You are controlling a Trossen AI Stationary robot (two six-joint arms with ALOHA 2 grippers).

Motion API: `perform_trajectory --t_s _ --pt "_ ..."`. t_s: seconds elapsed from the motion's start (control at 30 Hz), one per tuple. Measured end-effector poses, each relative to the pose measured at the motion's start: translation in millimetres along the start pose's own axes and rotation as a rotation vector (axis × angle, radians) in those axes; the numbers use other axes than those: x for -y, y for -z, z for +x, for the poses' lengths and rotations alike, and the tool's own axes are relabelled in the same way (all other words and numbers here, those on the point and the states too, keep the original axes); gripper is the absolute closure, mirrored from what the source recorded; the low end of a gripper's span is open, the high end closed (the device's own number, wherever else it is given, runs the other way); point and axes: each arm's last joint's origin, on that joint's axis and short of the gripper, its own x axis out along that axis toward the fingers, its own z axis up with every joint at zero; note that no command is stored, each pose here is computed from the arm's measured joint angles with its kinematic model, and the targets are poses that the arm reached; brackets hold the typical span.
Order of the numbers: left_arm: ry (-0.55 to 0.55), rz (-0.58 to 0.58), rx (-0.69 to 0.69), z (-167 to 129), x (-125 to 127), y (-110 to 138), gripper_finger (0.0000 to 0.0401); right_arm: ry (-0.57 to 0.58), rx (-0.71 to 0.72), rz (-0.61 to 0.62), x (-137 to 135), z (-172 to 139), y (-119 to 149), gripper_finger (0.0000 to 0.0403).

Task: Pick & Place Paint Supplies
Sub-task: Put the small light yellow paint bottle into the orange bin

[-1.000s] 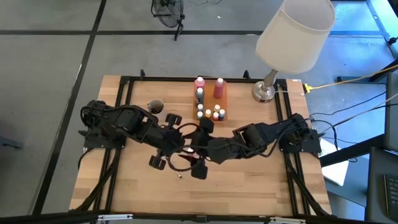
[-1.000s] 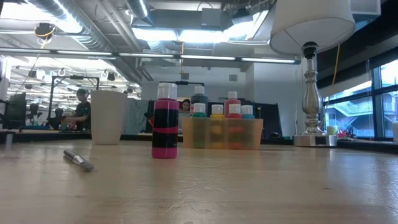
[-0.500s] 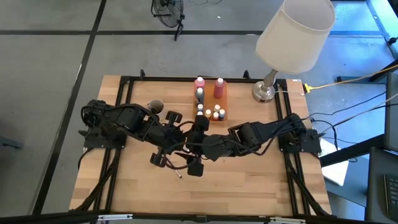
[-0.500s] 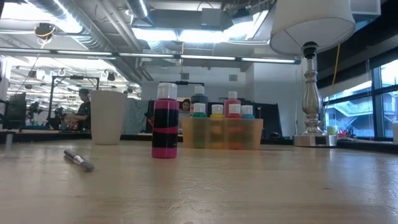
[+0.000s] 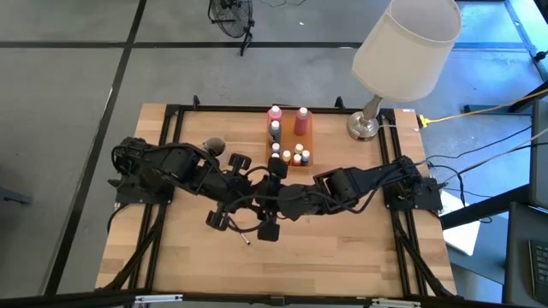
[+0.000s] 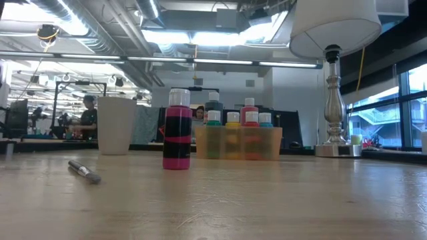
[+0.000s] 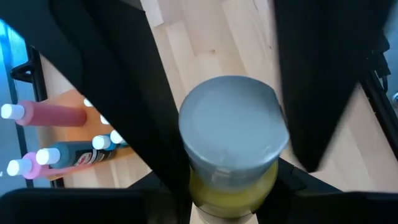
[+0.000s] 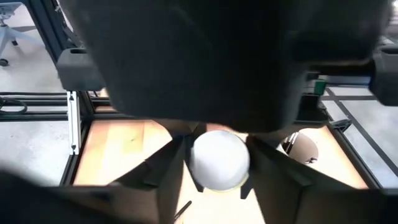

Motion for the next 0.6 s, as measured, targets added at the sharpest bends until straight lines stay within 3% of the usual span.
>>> perform_trajectory --t_s 0.13,0.4,0.6 --pt "0.003 -0.005 -0.001 0.5 0.1 -0.2 0.0285 0.002 -0.006 0.0 0.0 -0.1 0.7 0.0285" --pt "0.0 -0.005 0.0 0.6 0.0 -0.4 0.0284 0.003 -0.016 -0.008 0.3 -0.4 1.5 0.0285" --pt "-0.002 0.013 0.0 0.9 0.1 -0.5 0.0258 0.002 -0.019 -0.002 0.1 -0.6 1.8 0.0285"
